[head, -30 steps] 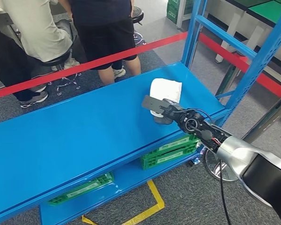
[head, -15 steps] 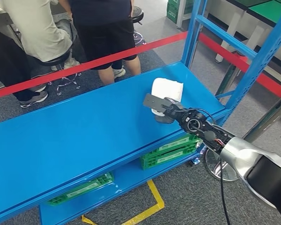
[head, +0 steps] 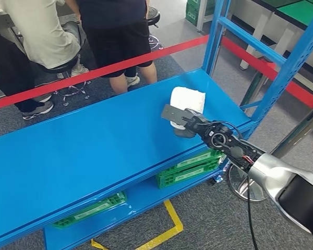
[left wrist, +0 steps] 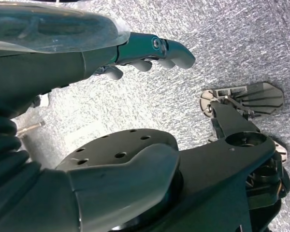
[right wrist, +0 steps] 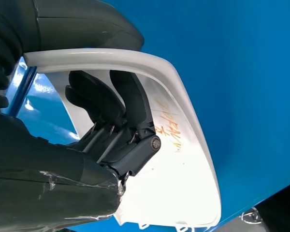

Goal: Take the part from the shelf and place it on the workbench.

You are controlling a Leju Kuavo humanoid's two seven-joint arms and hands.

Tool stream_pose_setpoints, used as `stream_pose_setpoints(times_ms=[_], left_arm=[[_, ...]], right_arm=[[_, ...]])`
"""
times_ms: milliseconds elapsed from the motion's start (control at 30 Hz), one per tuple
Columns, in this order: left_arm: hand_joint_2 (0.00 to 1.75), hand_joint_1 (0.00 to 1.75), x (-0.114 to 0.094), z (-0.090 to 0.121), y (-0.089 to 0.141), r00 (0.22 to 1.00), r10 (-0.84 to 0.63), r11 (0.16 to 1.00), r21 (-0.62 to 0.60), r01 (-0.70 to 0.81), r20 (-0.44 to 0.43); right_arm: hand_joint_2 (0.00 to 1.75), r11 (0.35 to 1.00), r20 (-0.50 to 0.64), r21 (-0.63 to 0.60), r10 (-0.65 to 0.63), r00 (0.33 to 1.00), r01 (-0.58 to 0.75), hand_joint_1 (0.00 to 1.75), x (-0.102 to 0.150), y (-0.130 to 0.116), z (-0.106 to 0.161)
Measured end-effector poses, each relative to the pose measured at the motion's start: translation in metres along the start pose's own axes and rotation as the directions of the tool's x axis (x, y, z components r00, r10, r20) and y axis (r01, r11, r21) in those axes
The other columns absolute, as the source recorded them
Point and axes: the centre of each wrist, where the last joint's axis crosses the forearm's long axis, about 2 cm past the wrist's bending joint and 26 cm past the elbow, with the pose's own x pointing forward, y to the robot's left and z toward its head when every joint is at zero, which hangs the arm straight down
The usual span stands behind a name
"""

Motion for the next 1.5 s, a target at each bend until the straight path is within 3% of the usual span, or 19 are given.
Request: stream_pose_setpoints(times_ms=[1233,1500], left_arm=[[1.75,0.00,0.000,0.000,0.000,1.000,-0.012,1.000,-0.013,0.012,0.017],[1.75,0.00,-0.001,0.000,0.002,1.000,0.014,1.000,0.013,-0.015,0.020]], right_arm=[[1.75,1.000,0.002,-0.023,-0.016,1.000,0.016,1.75,-0.005,-0.005,0.005],[1.75,0.972,0.059,-0.229,-0.049,0.997,0.061,1.75,-0.005,-0.014,0.010]])
